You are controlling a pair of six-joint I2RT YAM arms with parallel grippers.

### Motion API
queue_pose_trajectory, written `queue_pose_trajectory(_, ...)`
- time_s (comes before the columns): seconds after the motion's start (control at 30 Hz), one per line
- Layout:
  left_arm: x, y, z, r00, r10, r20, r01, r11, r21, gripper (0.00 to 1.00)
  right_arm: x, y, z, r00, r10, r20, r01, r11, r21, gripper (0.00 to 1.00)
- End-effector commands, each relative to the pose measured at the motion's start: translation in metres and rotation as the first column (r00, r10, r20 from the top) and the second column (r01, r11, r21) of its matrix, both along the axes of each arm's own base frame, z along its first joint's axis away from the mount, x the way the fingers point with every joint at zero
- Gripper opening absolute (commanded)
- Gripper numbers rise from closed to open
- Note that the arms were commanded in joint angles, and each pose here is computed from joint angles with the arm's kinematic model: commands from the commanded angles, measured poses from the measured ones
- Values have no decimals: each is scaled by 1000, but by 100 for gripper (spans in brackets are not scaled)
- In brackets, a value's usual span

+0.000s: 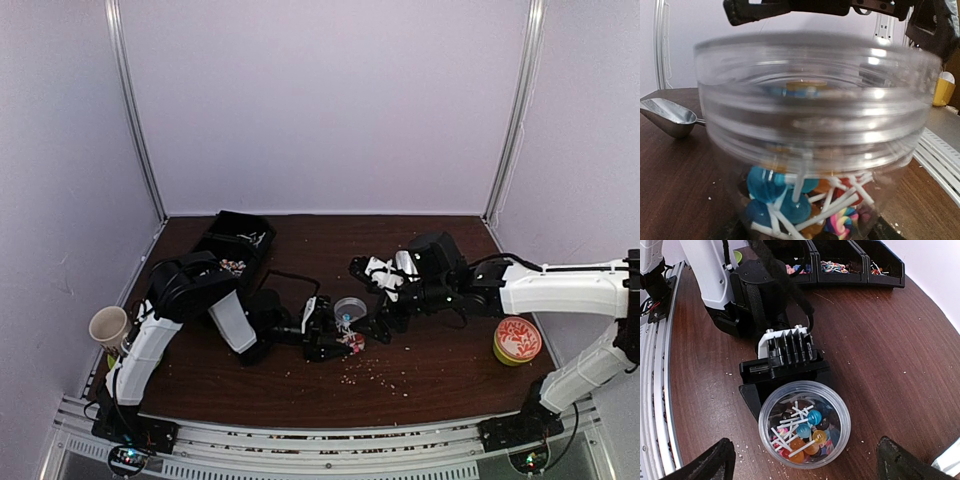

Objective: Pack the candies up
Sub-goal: Screw the box lid onto the packing bottle.

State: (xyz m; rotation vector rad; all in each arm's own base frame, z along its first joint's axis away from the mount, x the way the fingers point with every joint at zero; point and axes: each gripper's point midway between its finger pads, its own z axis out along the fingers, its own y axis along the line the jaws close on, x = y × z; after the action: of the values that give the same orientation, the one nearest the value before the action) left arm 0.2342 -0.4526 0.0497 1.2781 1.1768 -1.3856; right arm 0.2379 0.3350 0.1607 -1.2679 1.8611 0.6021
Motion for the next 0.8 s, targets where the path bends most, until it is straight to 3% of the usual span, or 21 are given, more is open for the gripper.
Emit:
queue_pose_trajectory(0.0,-5,3,-24,999,-36,-34,38,998,44,56,7,15,19,999,28,46,-29,999,35,97)
queue_pose_trajectory(0.43,-3,3,-26,999,-31,-41,33,998,57,56,13,29,2,999,49,-24,-49,999,-14,88)
queue_pose_trajectory(0.77,-1,1,-28,999,-23,-42,26,997,68,56,11,29,-8,997,53,-60,-55,998,-36,75)
